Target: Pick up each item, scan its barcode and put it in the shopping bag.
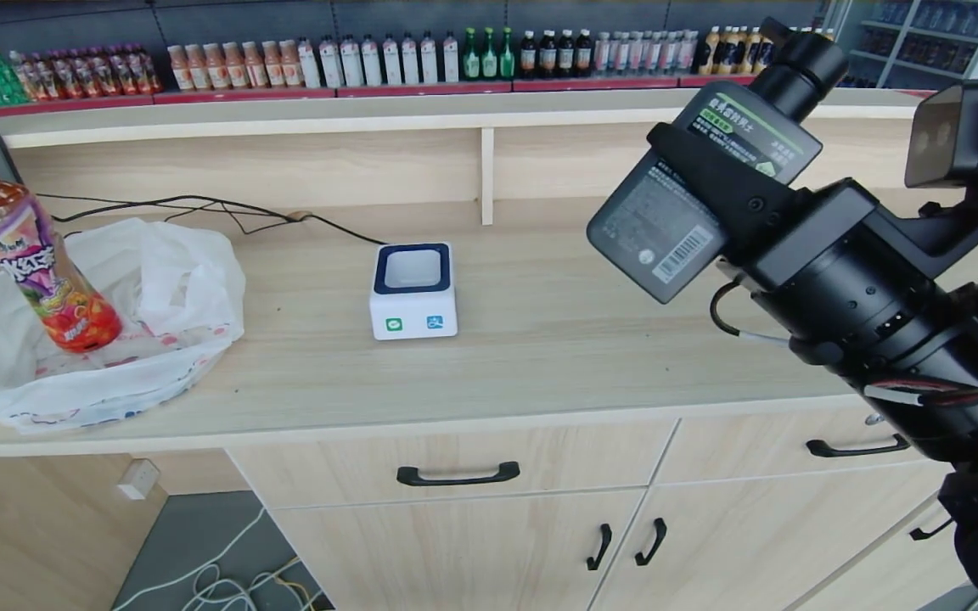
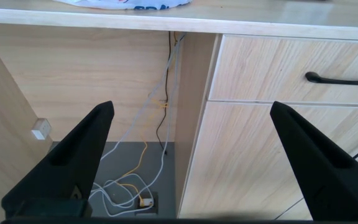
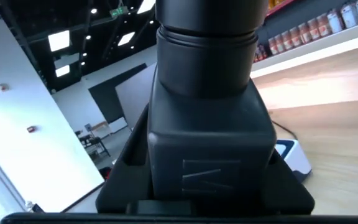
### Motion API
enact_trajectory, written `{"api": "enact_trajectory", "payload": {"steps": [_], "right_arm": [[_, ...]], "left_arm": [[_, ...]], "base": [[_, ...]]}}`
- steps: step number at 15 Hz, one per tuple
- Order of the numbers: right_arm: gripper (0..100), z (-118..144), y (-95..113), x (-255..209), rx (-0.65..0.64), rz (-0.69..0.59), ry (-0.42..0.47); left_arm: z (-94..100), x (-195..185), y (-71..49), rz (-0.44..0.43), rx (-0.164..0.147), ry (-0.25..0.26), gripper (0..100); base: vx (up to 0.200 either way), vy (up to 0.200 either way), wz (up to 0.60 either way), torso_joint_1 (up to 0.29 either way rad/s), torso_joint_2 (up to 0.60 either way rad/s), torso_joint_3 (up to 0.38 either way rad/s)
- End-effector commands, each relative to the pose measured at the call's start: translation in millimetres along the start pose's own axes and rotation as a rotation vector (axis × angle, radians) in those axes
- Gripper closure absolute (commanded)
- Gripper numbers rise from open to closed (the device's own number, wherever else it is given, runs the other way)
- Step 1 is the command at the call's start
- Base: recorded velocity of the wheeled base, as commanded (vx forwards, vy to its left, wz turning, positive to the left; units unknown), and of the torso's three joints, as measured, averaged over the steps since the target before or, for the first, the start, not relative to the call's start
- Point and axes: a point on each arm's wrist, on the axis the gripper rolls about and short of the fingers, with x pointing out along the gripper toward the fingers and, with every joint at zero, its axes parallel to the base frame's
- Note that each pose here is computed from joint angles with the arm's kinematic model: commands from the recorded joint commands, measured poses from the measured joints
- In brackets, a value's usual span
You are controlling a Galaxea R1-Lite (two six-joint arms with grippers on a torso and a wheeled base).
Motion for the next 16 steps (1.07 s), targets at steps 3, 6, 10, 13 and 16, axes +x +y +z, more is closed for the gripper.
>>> {"api": "enact_trajectory", "payload": {"steps": [3, 6, 10, 13, 16], "right_arm": [[100, -14, 9, 15, 0.074, 0.096, 0.04], [100, -23, 29, 20, 0.124, 0.209, 0.087], [100, -27, 47, 26, 0.152, 0.3, 0.105], [100, -26, 57, 27, 0.164, 0.335, 0.096], [100, -26, 68, 28, 0.175, 0.378, 0.1]], "left_arm": [[0.0, 0, 0.0, 0.001, 0.0, 0.0, 0], [0.0, 0, 0.0, 0.001, 0.0, 0.0, 0], [0.0, 0, 0.0, 0.001, 0.0, 0.0, 0], [0.0, 0, 0.0, 0.001, 0.0, 0.0, 0], [0.0, 0, 0.0, 0.001, 0.0, 0.0, 0]], "base": [[0.0, 0.0, 0.0, 0.0, 0.0, 0.0], [0.0, 0.0, 0.0, 0.0, 0.0, 0.0], [0.0, 0.0, 0.0, 0.0, 0.0, 0.0], [0.0, 0.0, 0.0, 0.0, 0.0, 0.0], [0.0, 0.0, 0.0, 0.0, 0.0, 0.0]]}}
